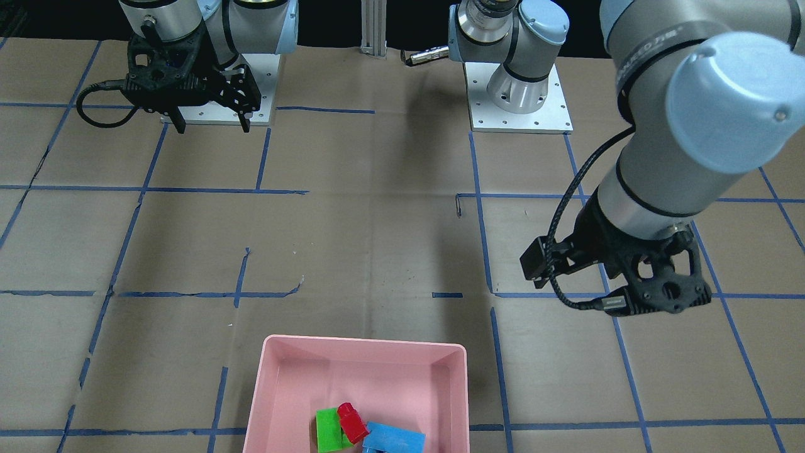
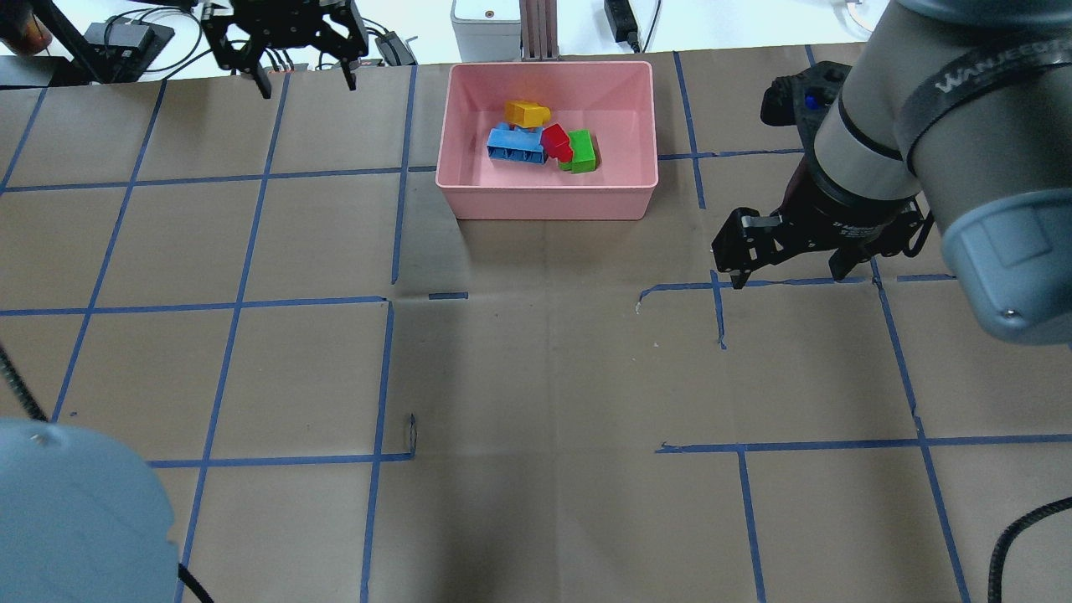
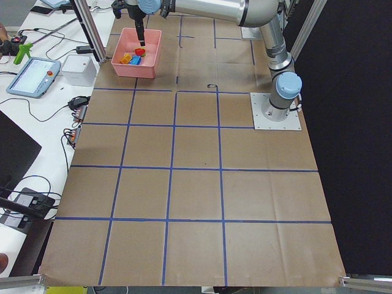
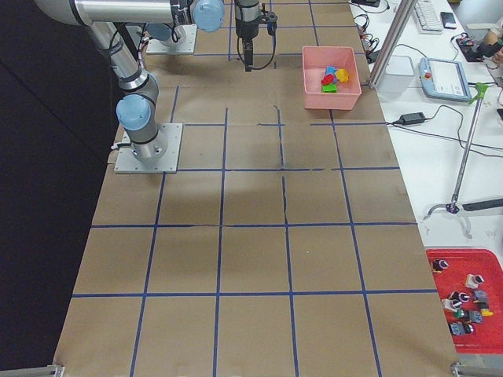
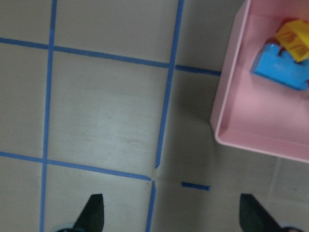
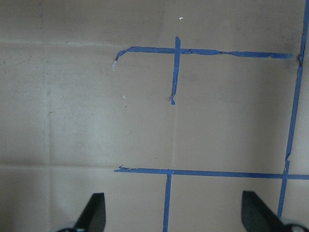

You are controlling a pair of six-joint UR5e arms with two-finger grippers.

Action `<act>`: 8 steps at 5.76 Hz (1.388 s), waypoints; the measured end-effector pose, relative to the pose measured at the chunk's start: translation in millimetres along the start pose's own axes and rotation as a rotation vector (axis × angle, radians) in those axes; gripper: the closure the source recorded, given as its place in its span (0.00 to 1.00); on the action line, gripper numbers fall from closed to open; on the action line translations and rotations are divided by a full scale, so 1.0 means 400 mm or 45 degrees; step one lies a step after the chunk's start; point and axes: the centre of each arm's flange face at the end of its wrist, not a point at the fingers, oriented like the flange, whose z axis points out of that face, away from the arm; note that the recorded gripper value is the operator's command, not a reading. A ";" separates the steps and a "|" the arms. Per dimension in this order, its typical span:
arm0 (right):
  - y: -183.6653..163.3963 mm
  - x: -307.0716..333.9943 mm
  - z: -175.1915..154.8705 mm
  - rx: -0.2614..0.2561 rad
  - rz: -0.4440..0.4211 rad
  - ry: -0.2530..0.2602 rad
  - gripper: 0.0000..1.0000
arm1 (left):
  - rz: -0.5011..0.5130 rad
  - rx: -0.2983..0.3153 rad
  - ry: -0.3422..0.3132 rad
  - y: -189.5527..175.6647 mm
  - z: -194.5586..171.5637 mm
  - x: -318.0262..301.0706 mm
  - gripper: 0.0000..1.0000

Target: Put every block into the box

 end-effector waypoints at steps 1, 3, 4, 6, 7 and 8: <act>0.000 0.000 0.001 -0.001 0.001 -0.001 0.00 | 0.008 -0.008 0.003 0.078 0.013 -0.035 0.01; 0.000 -0.001 0.001 -0.002 -0.001 -0.002 0.00 | 0.011 0.039 0.053 0.207 -0.002 -0.040 0.01; 0.000 -0.001 0.002 -0.002 -0.001 -0.002 0.00 | 0.016 0.067 0.066 0.247 -0.027 -0.041 0.01; -0.001 -0.001 0.001 0.000 0.000 -0.002 0.00 | 0.020 0.098 0.072 0.278 -0.057 -0.044 0.01; -0.001 -0.001 0.001 0.001 -0.001 -0.002 0.00 | 0.021 0.098 0.072 0.278 -0.057 -0.043 0.01; -0.002 -0.001 0.001 0.001 -0.002 -0.001 0.00 | 0.021 0.092 0.072 0.273 -0.051 -0.041 0.01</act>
